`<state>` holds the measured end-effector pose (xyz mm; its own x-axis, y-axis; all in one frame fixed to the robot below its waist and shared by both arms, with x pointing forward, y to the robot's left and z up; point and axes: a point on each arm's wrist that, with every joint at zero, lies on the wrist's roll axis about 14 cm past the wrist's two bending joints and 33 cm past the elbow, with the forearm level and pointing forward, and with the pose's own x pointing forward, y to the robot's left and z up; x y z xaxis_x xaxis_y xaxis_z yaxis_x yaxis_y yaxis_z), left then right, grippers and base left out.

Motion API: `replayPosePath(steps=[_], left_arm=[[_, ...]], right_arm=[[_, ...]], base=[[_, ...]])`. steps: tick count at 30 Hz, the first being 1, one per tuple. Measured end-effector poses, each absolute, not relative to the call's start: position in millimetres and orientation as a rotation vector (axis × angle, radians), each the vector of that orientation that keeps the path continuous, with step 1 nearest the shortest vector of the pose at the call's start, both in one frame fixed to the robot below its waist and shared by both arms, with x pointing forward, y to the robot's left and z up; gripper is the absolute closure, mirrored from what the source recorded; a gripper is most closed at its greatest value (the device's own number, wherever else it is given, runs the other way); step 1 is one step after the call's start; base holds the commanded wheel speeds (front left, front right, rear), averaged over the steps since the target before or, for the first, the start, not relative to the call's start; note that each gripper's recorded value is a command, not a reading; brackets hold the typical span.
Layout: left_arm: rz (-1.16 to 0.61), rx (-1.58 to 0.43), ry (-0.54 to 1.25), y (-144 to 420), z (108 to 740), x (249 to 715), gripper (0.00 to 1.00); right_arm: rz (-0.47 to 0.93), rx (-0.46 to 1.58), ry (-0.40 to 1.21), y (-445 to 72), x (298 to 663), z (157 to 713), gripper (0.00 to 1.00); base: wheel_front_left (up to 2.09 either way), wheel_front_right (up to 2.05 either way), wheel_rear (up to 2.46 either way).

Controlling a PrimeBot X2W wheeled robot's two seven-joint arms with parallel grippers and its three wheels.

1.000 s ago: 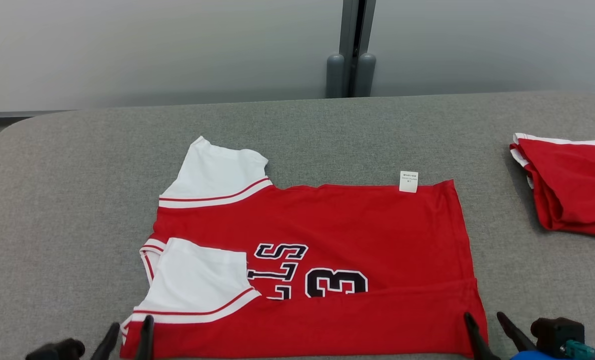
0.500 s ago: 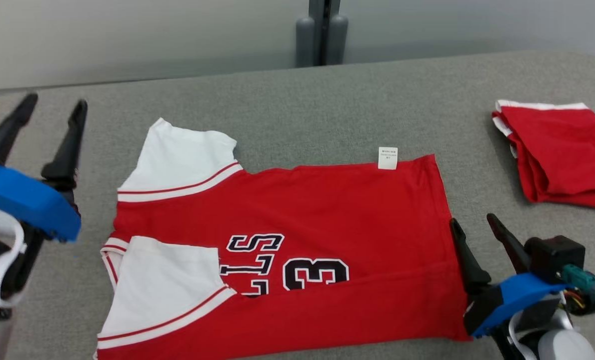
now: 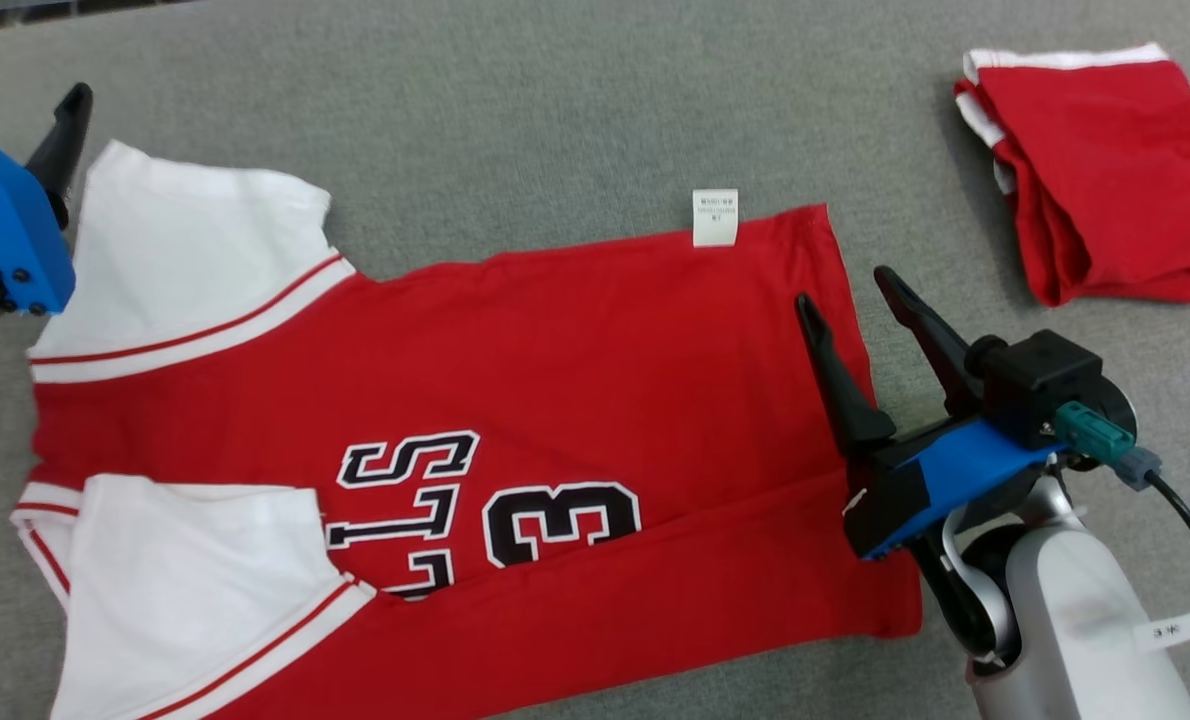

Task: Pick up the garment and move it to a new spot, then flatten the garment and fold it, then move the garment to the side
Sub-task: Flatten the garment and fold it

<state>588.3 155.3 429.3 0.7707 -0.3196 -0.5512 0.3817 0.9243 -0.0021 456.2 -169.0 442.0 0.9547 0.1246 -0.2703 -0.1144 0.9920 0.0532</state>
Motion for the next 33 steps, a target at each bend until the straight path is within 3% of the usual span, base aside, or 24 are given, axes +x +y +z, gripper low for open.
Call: replayPosePath(steps=[7, 22, 23, 24, 26, 27, 33], left_arm=[[-0.359, 0.099, 0.750, 165.4, 371.3, 585.8, 0.00], [-0.435, 0.075, 0.853, 142.4, 339.9, 579.0, 0.00], [-0.441, 0.074, 0.856, 140.6, 339.7, 579.0, 0.06], [-0.445, 0.075, 0.856, 139.2, 340.0, 579.2, 0.42], [-0.452, 0.072, 0.849, 137.2, 341.8, 578.8, 0.95], [-0.455, 0.072, 0.843, 136.5, 343.7, 578.2, 1.00], [-0.468, 0.074, 0.740, 137.1, 372.8, 578.4, 1.00]], right_arm=[[0.126, 0.037, 0.299, -168.6, 464.7, 425.2, 0.00], [0.124, 0.034, 0.309, -171.6, 469.5, 417.0, 0.00], [0.124, 0.033, 0.307, -171.9, 470.6, 417.4, 0.00], [0.124, 0.032, 0.306, -172.2, 471.3, 417.6, 0.00], [0.121, 0.033, 0.308, -173.0, 472.1, 416.9, 0.00], [0.121, 0.033, 0.307, -173.2, 473.2, 417.3, 0.00], [0.115, -0.035, 0.336, -178.2, 489.4, 420.5, 0.00]], base=[[0.00, 0.00, 0.00], [0.00, 0.00, 0.00], [0.00, 0.00, 0.00], [0.00, 0.00, 0.00], [0.00, 0.00, 0.00], [0.00, 0.00, 0.00], [0.00, 0.00, 0.00]])
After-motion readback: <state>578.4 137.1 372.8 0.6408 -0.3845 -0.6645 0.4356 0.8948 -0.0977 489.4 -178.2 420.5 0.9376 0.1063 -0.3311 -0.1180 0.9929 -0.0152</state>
